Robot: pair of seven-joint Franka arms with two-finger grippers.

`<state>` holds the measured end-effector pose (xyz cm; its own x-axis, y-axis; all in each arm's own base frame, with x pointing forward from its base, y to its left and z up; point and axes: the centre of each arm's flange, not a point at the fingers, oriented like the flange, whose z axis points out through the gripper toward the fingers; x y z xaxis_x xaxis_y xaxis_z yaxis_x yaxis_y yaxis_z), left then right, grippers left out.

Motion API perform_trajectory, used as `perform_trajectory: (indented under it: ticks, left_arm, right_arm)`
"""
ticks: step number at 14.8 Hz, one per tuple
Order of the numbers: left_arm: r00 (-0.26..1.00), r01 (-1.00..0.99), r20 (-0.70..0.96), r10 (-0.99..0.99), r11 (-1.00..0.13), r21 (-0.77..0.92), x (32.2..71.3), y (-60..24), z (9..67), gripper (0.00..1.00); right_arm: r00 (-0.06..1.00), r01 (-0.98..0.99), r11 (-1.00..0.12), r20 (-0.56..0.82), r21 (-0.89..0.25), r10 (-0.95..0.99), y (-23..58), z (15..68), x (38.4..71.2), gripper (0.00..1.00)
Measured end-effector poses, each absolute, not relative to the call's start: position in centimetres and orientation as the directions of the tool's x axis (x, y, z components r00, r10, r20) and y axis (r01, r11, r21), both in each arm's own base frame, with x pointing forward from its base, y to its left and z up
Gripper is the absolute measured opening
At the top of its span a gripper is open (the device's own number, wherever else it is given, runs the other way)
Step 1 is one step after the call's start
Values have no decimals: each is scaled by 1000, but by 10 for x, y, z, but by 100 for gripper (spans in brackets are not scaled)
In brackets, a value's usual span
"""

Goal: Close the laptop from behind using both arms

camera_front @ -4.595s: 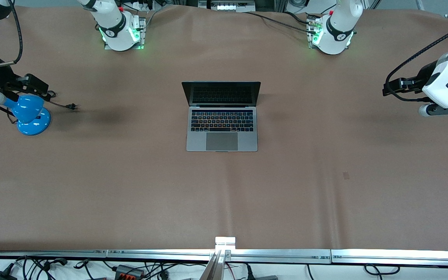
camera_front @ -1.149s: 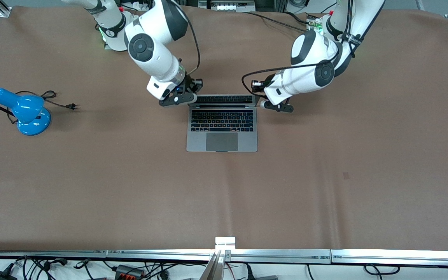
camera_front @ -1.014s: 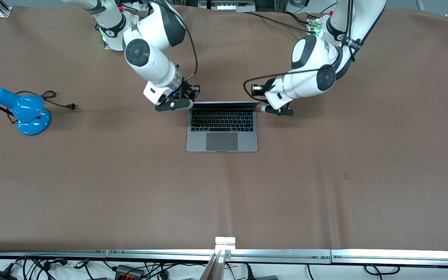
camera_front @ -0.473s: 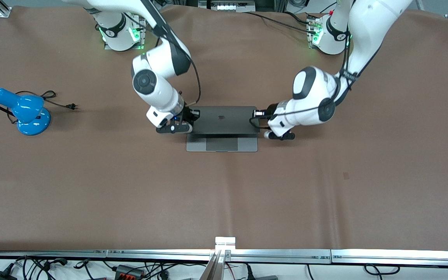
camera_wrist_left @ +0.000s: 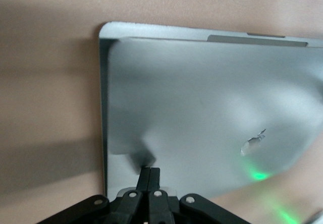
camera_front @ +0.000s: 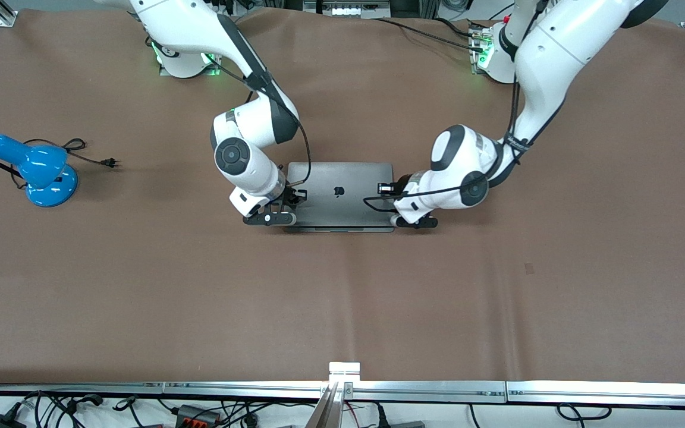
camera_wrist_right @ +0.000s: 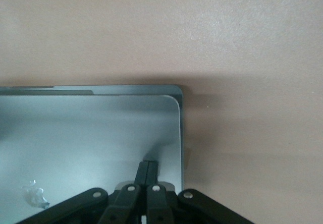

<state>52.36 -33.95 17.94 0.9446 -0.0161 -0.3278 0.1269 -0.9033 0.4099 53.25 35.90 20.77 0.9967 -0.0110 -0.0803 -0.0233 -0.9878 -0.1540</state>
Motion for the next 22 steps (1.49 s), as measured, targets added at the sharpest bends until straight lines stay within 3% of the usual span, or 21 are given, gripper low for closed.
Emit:
perform_trajectory:
  ticks: [7, 11, 14, 16, 17, 18, 19, 22]
  left_arm:
    - [954, 107, -300, -14, -918, 382, 526, -346, 177, 1]
    - [909, 117, -416, -12, -952, 283, 561, -272, 266, 8]
    - [883, 155, -466, 63, -975, 162, 577, -171, 369, 32]
    - [881, 181, -457, 125, -980, 81, 580, -115, 418, 49]
    - [886, 206, -434, 163, -977, 53, 582, -89, 437, 60]
    - [891, 233, -406, 202, -972, 27, 584, -63, 453, 64]
    - [901, 240, -374, 221, -971, 7, 584, -37, 467, 77]
    - [936, 170, -313, 159, -985, 8, 579, 15, 508, 100]
  right_arm:
    - [995, -9, -991, -95, -133, 3, 363, 189, 530, 1]
    - [996, -5, -990, -84, -138, 7, 366, 194, 533, 1]
    - [999, 15, -992, -28, -124, 18, 357, 230, 556, 1]
    - [1000, 26, -996, -5, -91, 27, 335, 283, 575, 1]
    - [1000, 23, -997, -5, -79, 23, 321, 314, 582, 1]
    - [1000, 18, -997, -14, -71, 19, 305, 346, 587, 1]
    - [999, 15, -998, -32, -66, 17, 289, 375, 591, 1]
    - [997, 35, -998, -73, -53, 39, 239, 450, 604, 1]
